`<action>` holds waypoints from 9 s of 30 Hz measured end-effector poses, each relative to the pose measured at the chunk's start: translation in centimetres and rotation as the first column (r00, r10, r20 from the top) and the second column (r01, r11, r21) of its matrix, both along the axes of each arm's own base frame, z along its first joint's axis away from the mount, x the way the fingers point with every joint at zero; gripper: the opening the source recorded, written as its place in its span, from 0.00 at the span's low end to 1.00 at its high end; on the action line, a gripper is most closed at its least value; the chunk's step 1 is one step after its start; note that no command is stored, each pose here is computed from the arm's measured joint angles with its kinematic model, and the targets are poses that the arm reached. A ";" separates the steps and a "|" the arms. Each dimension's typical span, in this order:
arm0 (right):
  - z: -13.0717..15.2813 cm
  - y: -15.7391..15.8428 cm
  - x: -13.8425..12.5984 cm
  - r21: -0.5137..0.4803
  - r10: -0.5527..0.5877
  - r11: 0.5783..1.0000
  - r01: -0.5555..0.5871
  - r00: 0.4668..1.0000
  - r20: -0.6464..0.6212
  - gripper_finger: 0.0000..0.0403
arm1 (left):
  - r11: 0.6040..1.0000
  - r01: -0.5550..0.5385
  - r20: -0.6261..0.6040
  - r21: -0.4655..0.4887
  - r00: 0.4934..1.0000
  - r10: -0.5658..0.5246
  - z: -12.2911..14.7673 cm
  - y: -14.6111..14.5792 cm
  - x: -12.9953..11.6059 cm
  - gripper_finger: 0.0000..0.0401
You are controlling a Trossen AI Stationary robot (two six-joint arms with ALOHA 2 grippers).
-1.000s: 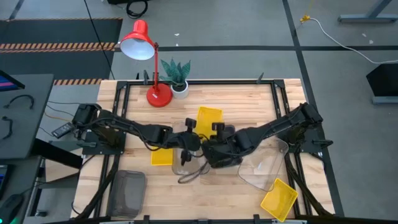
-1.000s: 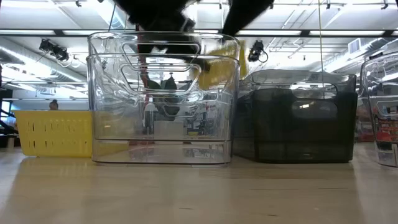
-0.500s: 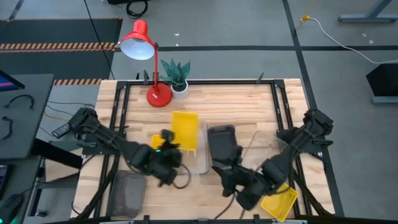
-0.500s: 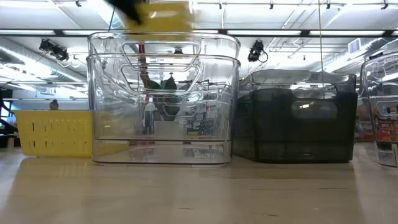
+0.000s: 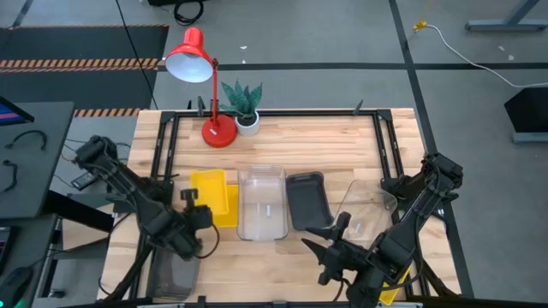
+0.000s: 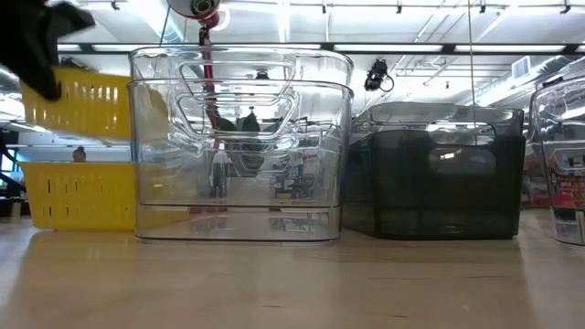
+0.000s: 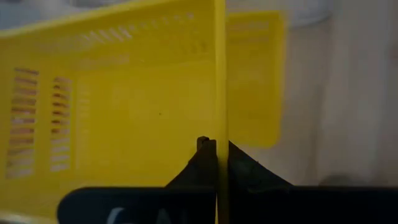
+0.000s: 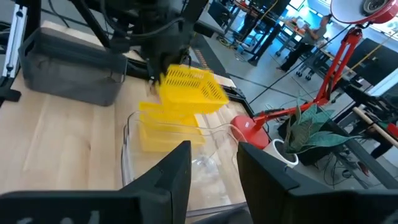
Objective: Stack baskets by color
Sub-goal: Stack the top right yellow bin on the middle left yellow bin, then stack the black bin on the middle right black bin
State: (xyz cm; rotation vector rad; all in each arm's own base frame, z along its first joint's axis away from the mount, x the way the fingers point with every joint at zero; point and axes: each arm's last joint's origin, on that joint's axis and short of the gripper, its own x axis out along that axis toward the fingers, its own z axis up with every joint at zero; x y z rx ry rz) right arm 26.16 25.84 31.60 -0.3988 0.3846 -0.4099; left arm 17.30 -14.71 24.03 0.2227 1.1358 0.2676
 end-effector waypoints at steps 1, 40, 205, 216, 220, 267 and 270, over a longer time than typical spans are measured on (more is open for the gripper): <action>0.0 0.0 0.0 -0.001 0.000 1.000 0.000 1.000 -0.001 0.33 | 1.000 0.020 0.025 -0.021 0.999 -0.020 -0.8 0.0 0.1 0.01; -4.5 -1.3 0.2 0.021 -0.047 0.999 0.048 0.998 -0.038 0.33 | 0.938 0.266 0.017 -0.221 0.963 -0.269 4.0 -5.2 1.8 0.31; -6.5 -13.5 4.5 0.303 0.369 0.929 -0.211 0.511 -0.777 0.02 | 0.953 -0.298 0.386 0.060 0.887 0.253 5.7 -11.2 7.0 0.19; -2.3 -10.7 0.2 0.200 0.436 0.766 -0.611 0.265 -0.860 0.02 | 0.953 -0.298 0.386 0.062 0.887 0.252 5.7 -11.2 7.1 0.17; -2.5 -10.8 0.1 0.175 0.399 0.747 -0.641 0.223 -0.889 0.05 | 0.952 -0.298 0.398 0.067 0.883 0.248 5.7 -11.1 7.1 0.17; -3.2 -11.3 1.3 0.121 0.378 0.814 -0.568 0.360 -0.853 0.45 | 0.942 -0.325 0.396 0.087 0.879 0.267 5.7 -10.0 8.3 0.11; -3.1 -10.7 1.9 0.228 0.454 0.858 -0.460 0.474 -0.754 0.48 | 0.942 -0.326 0.397 0.085 0.878 0.268 5.7 -10.0 8.3 0.11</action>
